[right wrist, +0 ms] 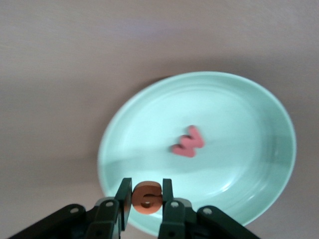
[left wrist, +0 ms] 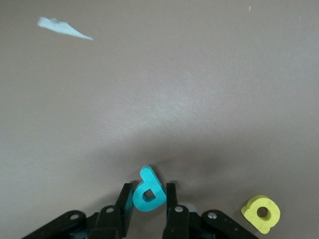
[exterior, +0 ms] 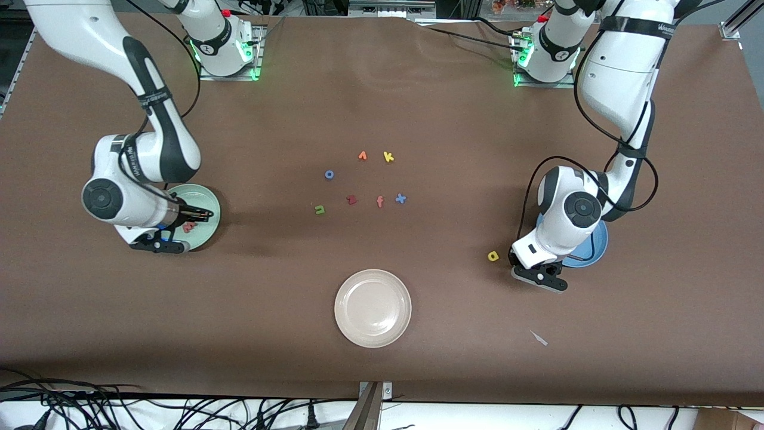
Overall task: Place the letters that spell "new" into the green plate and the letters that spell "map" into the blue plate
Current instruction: 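Drop the 6 on the green plate while the left gripper drops the p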
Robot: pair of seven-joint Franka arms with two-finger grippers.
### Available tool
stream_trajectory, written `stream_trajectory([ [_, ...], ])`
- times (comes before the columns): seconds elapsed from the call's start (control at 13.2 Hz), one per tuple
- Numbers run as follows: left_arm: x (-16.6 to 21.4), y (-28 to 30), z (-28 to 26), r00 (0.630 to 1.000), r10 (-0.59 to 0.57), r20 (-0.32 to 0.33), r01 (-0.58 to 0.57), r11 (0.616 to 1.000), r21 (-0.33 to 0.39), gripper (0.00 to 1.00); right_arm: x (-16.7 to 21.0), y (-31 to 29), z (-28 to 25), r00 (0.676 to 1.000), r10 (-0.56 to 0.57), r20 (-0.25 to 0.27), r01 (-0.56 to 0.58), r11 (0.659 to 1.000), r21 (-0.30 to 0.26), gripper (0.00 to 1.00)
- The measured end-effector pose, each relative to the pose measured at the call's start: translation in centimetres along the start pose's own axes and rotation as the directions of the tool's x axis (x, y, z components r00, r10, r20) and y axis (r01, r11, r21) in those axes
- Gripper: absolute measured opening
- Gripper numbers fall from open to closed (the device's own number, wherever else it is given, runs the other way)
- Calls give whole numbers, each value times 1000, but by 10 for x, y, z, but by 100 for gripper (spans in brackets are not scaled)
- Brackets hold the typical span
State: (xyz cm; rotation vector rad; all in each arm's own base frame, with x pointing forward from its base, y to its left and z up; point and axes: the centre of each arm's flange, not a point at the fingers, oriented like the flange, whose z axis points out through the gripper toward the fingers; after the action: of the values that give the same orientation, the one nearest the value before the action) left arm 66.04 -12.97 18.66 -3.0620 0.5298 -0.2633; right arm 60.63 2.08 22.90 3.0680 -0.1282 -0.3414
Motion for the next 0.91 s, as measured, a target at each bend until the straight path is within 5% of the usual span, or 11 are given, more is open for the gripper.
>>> stream_trajectory([
  [0.23, -7, -20, -45, 998, -32, 53, 33, 999, -8, 30, 5, 14, 16, 1000, -8, 9, 8, 1000, 3, 57],
  [0.53, -81, -56, -80, 981, -104, 161, 110, 994, -27, 30, 6, -49, -14, 999, 51, -3, -51, 999, -4, 100],
  [0.68, -112, -63, -82, 975, -113, 192, 121, 992, -33, 37, -7, -104, -24, 995, 103, -10, -103, 995, 7, 100],
  [0.91, -115, -63, -91, 980, -97, 173, 105, 994, -37, 68, -29, -167, -28, 993, 116, -6, -116, 993, 31, 100],
])
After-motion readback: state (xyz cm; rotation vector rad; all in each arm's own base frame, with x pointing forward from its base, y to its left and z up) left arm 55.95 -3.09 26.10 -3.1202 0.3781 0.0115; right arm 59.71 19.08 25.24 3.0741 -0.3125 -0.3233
